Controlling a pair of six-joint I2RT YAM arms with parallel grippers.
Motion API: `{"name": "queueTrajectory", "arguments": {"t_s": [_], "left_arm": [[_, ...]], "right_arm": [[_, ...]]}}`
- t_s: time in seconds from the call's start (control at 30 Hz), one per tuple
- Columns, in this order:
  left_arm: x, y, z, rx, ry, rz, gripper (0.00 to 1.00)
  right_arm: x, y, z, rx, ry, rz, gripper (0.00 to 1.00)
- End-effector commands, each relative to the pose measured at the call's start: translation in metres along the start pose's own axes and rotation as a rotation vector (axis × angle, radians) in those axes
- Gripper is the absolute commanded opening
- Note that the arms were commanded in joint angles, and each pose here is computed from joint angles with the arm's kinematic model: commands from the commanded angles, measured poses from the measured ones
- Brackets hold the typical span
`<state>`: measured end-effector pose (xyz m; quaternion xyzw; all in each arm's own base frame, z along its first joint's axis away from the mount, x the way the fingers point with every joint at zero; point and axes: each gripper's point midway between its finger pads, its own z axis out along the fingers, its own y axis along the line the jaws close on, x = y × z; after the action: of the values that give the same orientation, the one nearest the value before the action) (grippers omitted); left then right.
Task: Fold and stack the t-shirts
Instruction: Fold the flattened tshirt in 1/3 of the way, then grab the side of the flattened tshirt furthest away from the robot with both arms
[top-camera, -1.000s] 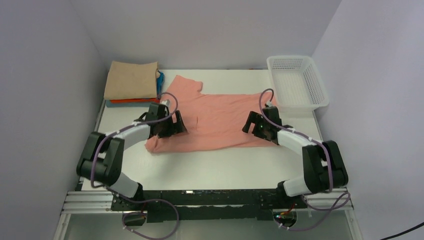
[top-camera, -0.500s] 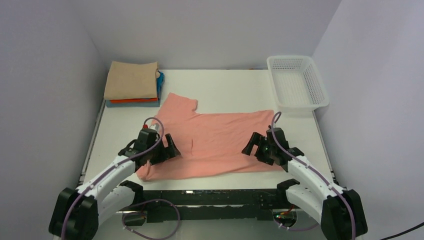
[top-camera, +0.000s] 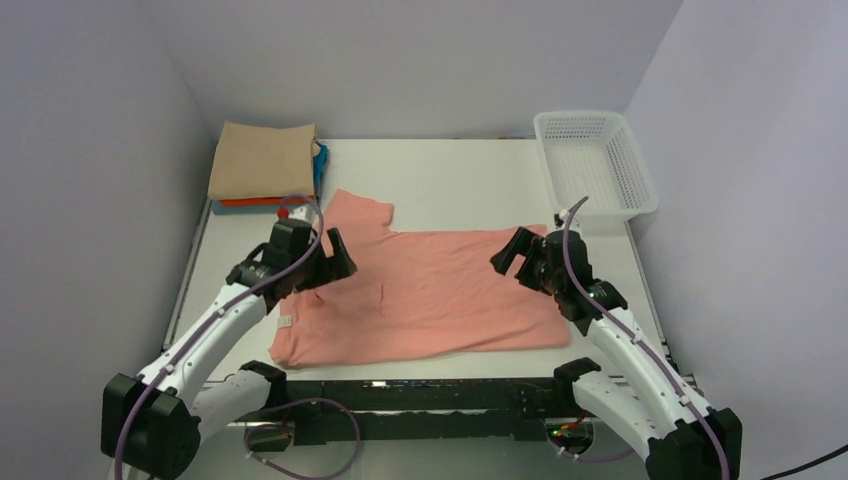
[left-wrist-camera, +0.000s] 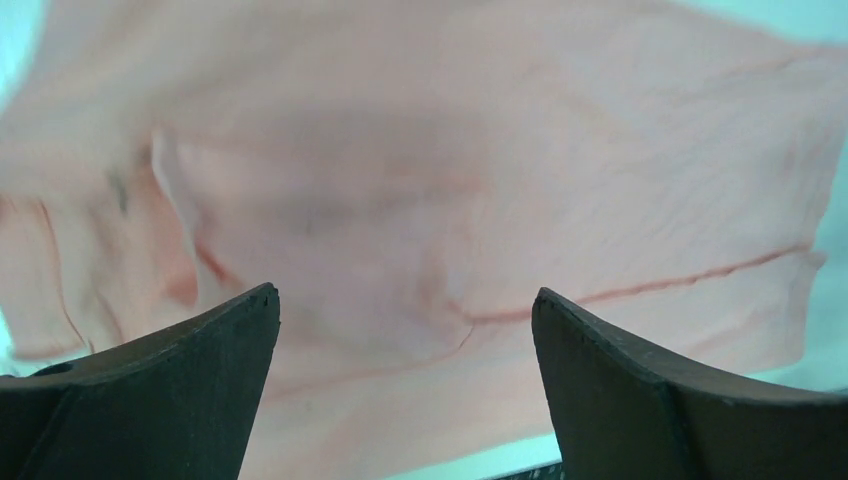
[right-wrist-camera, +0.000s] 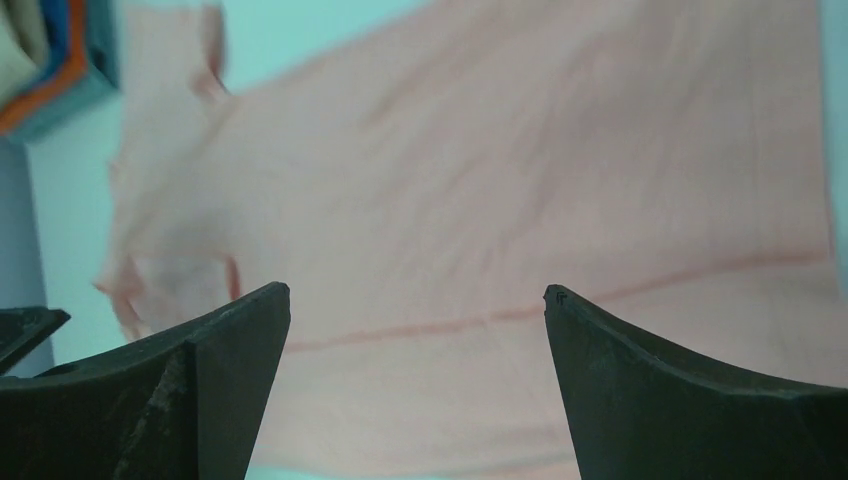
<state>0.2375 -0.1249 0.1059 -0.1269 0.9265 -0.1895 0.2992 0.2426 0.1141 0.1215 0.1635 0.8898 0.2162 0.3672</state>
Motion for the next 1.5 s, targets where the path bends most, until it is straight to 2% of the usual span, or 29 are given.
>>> {"name": "queueTrajectory", "arguments": {"t_s": [0.0,0.13,0.27,0.4,0.57,0.67,0.83,1.1,1.3,1.4,1.47], "left_arm": [[-0.086,-0.025,-0.006,-0.033,-0.219,0.097,0.99],[-0.145,-0.041,0.013,-0.099,-0.269,0.147,0.99],[-0.200,-0.053,0.055,-0.086,-0.265,0.183,0.99],[-0.240,-0.054,0.108,-0.082,-0.187,0.222,0.99],[-0.278,-0.047,0.165,-0.150,-0.184,0.332,0.99],[-0.282,-0.037,0.196,-0.147,-0.148,0.318,0.99],[-0.258,-0.025,0.231,-0.078,-0.058,0.281,0.99],[-0.223,0.004,0.248,-0.152,0.051,0.272,0.99],[-0.188,-0.004,0.238,-0.087,0.125,0.241,0.84],[-0.178,-0.002,0.231,-0.147,0.117,0.279,0.78],[-0.176,0.003,0.231,-0.193,0.117,0.290,0.70]], "right_arm": [[-0.072,0.019,0.000,0.002,-0.277,0.008,1.00],[-0.102,0.016,0.013,0.101,-0.334,-0.027,1.00],[-0.118,0.027,0.031,0.124,-0.306,-0.094,1.00],[-0.116,0.030,0.052,0.117,-0.272,-0.117,1.00],[-0.108,0.020,0.071,0.150,-0.224,-0.137,1.00],[-0.103,0.016,0.079,0.164,-0.198,-0.147,1.00],[-0.098,0.009,0.087,0.186,-0.167,-0.162,1.00],[-0.093,0.006,0.085,0.184,-0.160,-0.161,1.00],[-0.092,0.004,0.082,0.191,-0.166,-0.151,1.00],[-0.090,0.002,0.082,0.195,-0.161,-0.149,1.00],[-0.089,0.000,0.083,0.203,-0.154,-0.150,1.00]]}}
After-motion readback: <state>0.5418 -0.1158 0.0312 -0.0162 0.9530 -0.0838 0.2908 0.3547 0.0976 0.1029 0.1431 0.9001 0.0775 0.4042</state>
